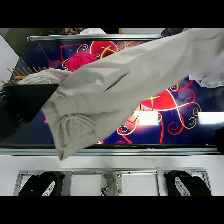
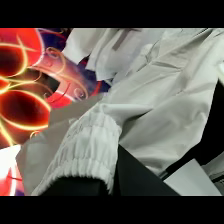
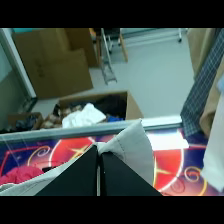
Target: Fold the clothes and pants, and hang the long-sleeved shirts on hangers.
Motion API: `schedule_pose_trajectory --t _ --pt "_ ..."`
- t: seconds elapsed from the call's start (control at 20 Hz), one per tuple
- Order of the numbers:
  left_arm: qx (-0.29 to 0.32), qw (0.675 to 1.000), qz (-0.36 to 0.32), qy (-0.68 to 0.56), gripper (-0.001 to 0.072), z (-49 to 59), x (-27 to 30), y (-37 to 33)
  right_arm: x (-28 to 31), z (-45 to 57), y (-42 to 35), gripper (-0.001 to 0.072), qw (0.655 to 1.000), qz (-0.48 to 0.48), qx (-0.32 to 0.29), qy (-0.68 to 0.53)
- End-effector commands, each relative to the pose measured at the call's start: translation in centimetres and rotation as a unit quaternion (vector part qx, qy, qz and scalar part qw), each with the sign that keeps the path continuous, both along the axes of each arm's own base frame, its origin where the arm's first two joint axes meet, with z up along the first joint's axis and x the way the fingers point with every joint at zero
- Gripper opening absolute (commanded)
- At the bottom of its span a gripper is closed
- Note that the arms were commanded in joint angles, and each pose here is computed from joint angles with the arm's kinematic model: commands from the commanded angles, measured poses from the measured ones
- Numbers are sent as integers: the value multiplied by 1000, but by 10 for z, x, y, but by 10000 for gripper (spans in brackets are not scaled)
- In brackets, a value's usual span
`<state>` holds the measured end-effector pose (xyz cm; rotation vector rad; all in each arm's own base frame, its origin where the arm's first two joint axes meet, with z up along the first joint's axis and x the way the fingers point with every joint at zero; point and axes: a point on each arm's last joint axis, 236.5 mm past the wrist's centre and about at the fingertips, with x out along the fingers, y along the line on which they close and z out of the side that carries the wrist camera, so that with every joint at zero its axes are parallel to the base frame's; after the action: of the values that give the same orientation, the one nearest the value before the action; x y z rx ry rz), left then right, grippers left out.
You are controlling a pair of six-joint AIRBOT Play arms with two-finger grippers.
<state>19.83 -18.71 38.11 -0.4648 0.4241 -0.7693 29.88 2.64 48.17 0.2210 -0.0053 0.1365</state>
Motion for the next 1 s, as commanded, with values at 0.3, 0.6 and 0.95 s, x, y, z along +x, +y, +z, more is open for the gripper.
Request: schedule_pose_trajectory --t 0.3,0.6,0.95 --pt "62 984 -18 163 16 -69 23 -16 43 -19 10 3 998 30 3 62" --pt "172 930 78 315 16 -252 149 -2 205 -245 42 2 938 80 26 337" --pt "146 910 198 333 16 -355 289 68 301 -349 83 3 940 78 48 329"
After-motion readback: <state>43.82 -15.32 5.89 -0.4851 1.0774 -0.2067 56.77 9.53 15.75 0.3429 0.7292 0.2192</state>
